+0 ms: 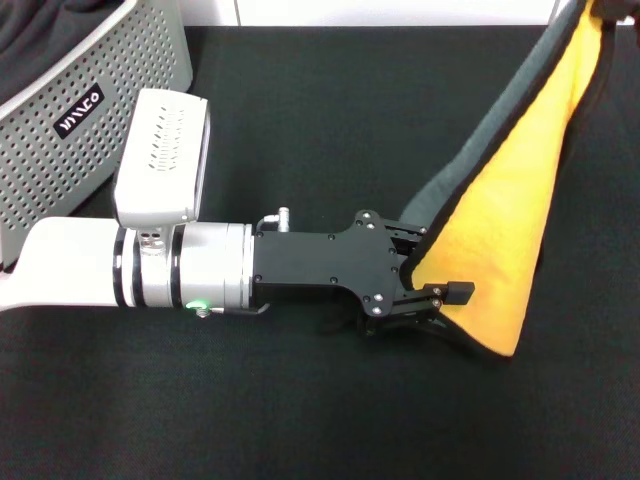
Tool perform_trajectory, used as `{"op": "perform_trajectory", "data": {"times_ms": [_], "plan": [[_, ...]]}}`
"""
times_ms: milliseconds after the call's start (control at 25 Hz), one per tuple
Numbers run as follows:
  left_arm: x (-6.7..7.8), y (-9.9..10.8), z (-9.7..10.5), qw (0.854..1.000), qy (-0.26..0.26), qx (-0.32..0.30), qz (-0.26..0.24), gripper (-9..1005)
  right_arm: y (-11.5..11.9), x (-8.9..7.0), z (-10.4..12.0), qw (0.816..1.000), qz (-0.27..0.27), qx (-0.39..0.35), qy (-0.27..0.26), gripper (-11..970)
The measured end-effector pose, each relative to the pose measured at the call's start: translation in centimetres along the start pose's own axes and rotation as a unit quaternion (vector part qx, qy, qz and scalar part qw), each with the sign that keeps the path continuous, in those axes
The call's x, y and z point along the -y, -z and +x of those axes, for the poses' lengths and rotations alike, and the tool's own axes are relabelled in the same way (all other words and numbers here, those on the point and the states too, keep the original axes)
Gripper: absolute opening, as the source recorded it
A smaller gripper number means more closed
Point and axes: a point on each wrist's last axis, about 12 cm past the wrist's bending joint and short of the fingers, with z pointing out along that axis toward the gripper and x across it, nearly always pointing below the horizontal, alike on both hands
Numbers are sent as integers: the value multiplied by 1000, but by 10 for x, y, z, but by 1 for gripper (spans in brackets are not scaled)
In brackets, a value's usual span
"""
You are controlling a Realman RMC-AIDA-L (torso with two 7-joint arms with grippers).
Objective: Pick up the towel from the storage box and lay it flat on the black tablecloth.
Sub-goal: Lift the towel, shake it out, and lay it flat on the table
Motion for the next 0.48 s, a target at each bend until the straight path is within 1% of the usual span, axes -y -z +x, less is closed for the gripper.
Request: {"op": "perform_trajectory", "data": {"times_ms": [240, 480], "plan": [[0, 1, 1, 1000, 2, 2, -4, 370, -6, 6, -5, 1000, -1, 5, 15, 2], [1, 2, 2, 1000, 5, 2, -7, 351, -6, 8, -6, 1000, 3, 4, 25, 3]]}}
